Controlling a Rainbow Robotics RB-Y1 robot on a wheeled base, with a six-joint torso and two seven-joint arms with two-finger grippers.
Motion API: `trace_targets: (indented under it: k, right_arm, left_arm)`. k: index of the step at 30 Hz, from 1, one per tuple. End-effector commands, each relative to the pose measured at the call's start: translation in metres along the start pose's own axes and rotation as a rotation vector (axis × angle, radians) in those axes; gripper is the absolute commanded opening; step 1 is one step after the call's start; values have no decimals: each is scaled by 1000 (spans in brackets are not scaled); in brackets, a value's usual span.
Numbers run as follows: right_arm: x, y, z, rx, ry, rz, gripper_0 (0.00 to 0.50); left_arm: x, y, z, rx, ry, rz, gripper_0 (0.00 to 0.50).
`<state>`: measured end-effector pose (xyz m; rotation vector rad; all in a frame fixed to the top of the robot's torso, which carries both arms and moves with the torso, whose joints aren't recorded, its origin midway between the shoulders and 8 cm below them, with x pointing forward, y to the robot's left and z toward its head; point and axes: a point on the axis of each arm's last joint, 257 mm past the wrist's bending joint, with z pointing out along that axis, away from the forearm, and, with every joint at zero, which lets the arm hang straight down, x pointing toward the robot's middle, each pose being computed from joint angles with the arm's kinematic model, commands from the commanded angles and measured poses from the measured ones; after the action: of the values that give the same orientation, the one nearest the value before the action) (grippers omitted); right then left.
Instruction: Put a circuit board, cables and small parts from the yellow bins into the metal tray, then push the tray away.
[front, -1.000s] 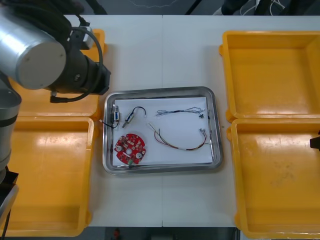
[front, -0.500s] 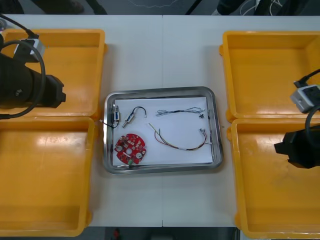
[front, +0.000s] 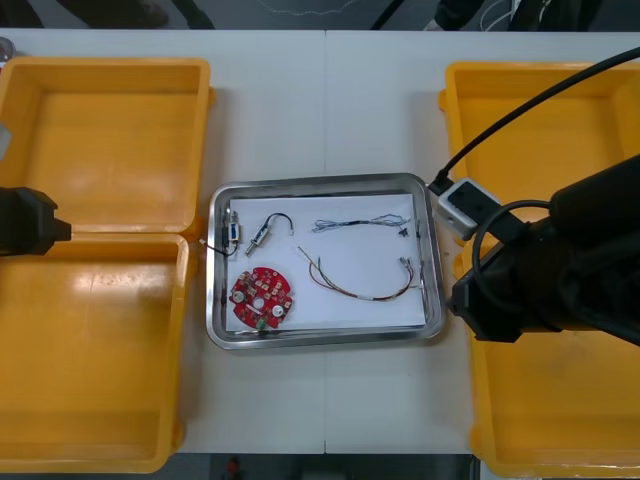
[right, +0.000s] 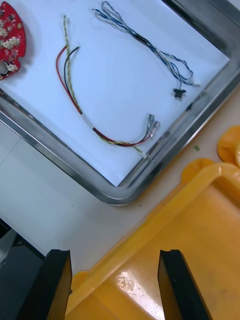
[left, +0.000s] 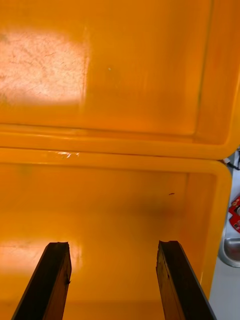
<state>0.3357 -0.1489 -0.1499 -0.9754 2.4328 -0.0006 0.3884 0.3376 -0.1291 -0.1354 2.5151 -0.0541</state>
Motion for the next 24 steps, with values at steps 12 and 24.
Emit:
trace_targets:
  k: [12,24]
  right_arm:
    - [-62,62,39,-12,25,-554,500]
    - [-69,121,86,-104,27,-803,500]
  left_arm:
    - [52,46,-5,-93,89,101,500]
    - [51,47,-7,-93,84,101,500]
